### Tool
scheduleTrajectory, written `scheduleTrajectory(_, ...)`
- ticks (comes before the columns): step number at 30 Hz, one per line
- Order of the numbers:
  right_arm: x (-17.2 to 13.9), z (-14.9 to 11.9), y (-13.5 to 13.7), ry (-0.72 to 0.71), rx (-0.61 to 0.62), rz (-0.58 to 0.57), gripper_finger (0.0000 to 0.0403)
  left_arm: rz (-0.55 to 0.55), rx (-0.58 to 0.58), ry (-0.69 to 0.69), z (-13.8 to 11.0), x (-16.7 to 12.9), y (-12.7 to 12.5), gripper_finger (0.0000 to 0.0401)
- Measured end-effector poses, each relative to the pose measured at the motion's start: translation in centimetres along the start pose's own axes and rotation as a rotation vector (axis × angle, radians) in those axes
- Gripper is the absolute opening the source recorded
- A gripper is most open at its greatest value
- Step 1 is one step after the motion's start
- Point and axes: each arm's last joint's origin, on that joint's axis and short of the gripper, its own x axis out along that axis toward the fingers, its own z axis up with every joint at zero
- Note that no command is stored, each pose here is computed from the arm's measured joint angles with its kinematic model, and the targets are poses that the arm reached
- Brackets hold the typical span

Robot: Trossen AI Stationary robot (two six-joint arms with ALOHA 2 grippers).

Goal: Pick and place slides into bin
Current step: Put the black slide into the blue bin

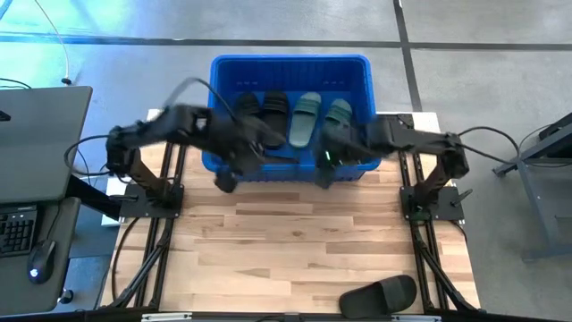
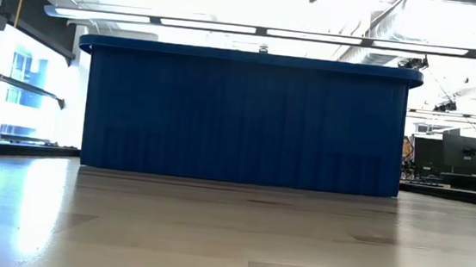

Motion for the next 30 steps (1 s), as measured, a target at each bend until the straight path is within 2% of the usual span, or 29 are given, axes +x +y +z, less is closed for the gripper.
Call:
scheduleTrajectory(3, -1.7, -2.4, 2.4, 0.007, -0.027, -0.077, 0.0124, -0.036, 0.109, -0.032, 1.5, 3.9, -2.3, 0.009)
scheduleTrajectory(6, -3.3, -4.6, 4.8, -0.047, -0.072, -0.124, 0.0117, -0.088, 0.218, -0.087, 2.4, 7.8, -5.1, 0.009)
scheduleTrajectory(11, -5.8, -7.5, 8.2, -0.237, -0.155, -0.181, 0.0102, -0.112, 0.335, -0.264, 3.3, 13.0, -9.9, 0.009)
scheduleTrajectory(16, -7.7, -9.8, 10.0, -0.393, -0.119, -0.185, 0.0083, -0.046, 0.356, -0.459, 3.1, 16.7, -13.9, 0.009)
scheduleTrajectory(19, -8.5, -10.7, 10.7, -0.426, -0.073, -0.149, 0.0074, -0.009, 0.327, -0.571, 2.6, 18.2, -15.8, 0.009)
scheduleTrajectory(22, -8.4, -11.8, 11.3, -0.392, -0.048, -0.106, 0.0068, -0.001, 0.326, -0.571, 1.6, 19.4, -17.1, 0.009)
scheduleTrajectory(24, -7.9, -12.5, 11.8, -0.328, -0.043, -0.077, 0.0067, 0.048, 0.323, -0.538, 1.4, 19.5, -17.0, 0.009)
scheduleTrajectory(28, -5.9, -14.4, 12.6, -0.084, 0.013, -0.01, 0.0073, 0.168, 0.266, -0.4, 0.9, 19.7, -16.2, 0.009)
scheduleTrajectory(30, -4.6, -15.5, 13.0, 0.068, 0.061, 0.008, 0.0083, 0.204, 0.237, -0.375, 0.7, 19.6, -15.9, 0.009)
